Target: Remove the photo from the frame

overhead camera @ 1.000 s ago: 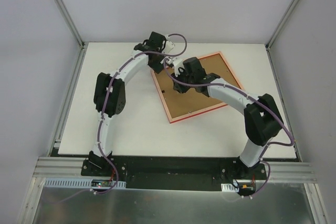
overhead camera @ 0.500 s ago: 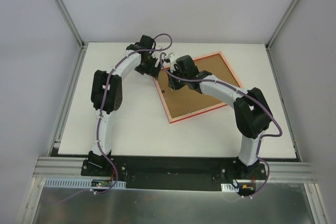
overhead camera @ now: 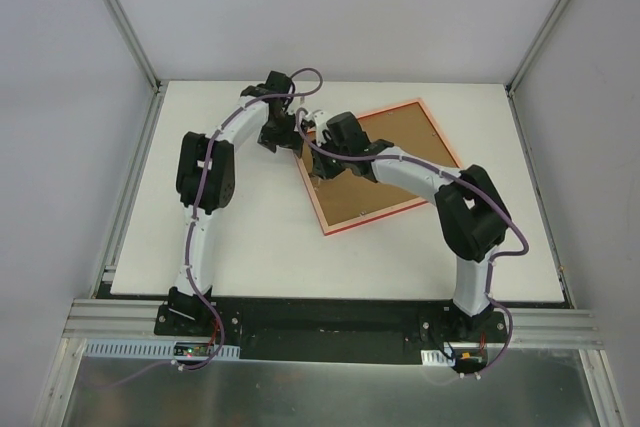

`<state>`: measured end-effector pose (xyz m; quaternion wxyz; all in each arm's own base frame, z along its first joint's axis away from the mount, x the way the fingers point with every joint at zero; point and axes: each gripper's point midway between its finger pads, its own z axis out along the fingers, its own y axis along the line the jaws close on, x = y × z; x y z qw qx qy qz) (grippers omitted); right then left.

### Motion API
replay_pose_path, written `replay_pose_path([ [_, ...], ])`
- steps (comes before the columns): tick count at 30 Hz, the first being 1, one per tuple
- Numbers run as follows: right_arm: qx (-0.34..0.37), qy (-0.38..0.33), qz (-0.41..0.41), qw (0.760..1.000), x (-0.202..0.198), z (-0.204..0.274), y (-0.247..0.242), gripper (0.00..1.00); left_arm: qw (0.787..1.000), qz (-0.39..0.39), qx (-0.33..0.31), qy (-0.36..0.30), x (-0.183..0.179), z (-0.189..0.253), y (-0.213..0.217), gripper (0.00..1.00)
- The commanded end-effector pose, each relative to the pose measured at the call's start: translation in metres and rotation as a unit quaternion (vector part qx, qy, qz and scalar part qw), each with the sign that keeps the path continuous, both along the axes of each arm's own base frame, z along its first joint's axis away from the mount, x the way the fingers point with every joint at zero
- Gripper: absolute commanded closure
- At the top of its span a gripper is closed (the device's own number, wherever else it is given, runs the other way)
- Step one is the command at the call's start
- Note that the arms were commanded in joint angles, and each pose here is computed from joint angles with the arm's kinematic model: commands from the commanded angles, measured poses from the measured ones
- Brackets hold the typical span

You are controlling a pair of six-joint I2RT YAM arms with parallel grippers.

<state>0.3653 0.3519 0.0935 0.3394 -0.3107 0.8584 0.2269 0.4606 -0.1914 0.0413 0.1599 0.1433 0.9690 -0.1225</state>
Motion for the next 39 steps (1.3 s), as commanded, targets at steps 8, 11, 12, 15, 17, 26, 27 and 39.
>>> replay_pose_path([
  [8,-0.025,-0.068,0.076,0.994,-0.01,-0.001,0.016,0.99,0.998,0.009,-0.05,0.025,0.002,0.006,-0.012,0.21],
  [11,-0.032,-0.068,0.085,0.994,-0.014,-0.006,0.018,0.99,0.998,0.009,-0.049,0.028,0.003,0.002,-0.012,0.23],
  [12,-0.033,-0.07,0.09,0.993,-0.015,-0.007,0.02,0.99,0.998,0.01,-0.05,0.029,0.002,0.001,-0.013,0.23],
  [15,-0.039,-0.071,0.093,0.992,-0.015,-0.011,0.022,0.99,0.998,0.011,-0.051,0.034,0.001,-0.002,-0.013,0.25],
  [17,-0.04,-0.071,0.092,0.992,-0.014,-0.013,0.024,0.99,0.998,0.01,-0.053,0.038,0.0,-0.004,-0.014,0.27],
  [26,-0.06,-0.088,0.083,0.991,0.0,-0.018,0.025,0.99,0.997,0.006,-0.057,0.054,-0.007,-0.012,-0.016,0.39],
  [27,-0.062,-0.091,0.081,0.991,0.002,-0.017,0.025,0.99,0.997,0.005,-0.057,0.055,-0.007,-0.013,-0.016,0.41],
  [39,-0.074,-0.11,0.074,0.988,0.011,-0.013,0.023,0.99,0.996,0.005,-0.054,0.064,-0.012,-0.019,-0.014,0.56],
])
